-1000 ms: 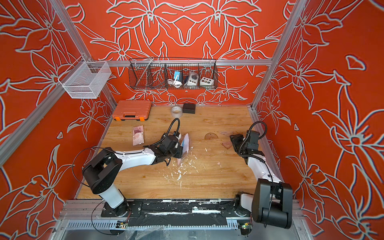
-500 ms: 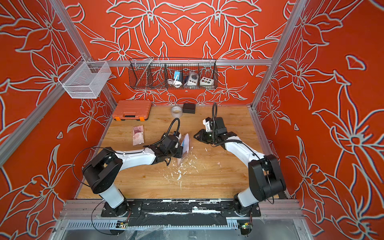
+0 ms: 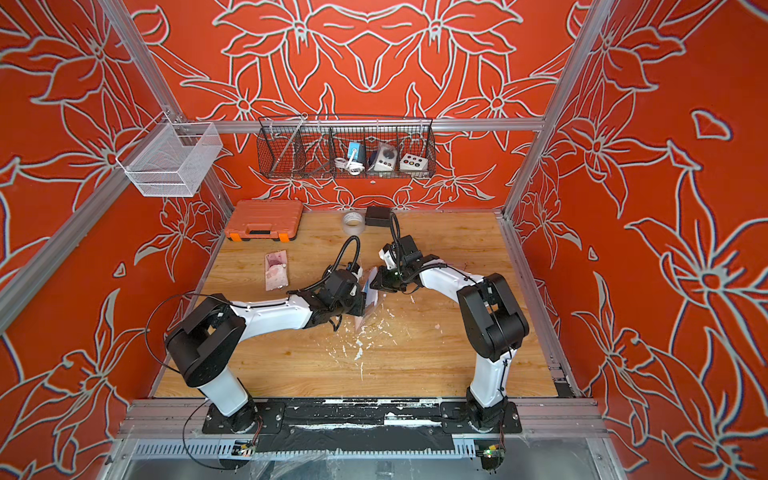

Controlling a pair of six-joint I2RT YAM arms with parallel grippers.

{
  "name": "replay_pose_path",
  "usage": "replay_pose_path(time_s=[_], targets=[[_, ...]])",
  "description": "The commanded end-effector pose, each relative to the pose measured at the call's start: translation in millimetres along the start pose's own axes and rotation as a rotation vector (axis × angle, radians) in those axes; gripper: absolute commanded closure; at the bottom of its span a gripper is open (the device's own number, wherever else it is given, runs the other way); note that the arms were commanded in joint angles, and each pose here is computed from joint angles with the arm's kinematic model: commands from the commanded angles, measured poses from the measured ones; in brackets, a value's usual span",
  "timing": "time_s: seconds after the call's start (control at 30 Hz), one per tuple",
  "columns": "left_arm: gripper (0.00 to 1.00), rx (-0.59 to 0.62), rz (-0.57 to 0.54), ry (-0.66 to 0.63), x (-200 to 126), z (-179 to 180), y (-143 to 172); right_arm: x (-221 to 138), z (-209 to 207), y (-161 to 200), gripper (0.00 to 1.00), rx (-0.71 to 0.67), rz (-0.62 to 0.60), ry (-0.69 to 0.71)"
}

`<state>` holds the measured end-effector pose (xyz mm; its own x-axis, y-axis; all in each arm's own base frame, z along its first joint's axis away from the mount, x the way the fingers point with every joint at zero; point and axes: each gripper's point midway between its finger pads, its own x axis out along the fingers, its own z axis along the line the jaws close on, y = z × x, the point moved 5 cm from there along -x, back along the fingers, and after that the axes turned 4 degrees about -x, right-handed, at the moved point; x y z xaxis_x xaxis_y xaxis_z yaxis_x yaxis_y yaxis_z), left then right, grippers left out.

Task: Open the ruler set and take out the ruler
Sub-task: Take out the ruler from the ruler set bag.

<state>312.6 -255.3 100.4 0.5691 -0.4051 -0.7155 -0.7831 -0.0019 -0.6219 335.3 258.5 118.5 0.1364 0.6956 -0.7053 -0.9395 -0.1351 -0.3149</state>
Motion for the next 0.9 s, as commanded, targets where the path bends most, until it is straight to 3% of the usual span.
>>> replay_pose_path(time_s=[0.0,0.57,0.87], targets=[[1.00,0.027,0.047,0.001,7.0,0.7,14.9,10.5,-1.9,-1.9,0.82,-0.014,0.025,0.018],[1.00,0.022,-0.009,0.061,4.3,1.4,21.5,49.2,-12.1,2.7,0.80,0.008,0.066,0.047],[1.00,0.022,-0.010,0.035,2.6,5.8,22.7,41.4,-6.1,-4.3,0.99,0.010,0.020,0.049]])
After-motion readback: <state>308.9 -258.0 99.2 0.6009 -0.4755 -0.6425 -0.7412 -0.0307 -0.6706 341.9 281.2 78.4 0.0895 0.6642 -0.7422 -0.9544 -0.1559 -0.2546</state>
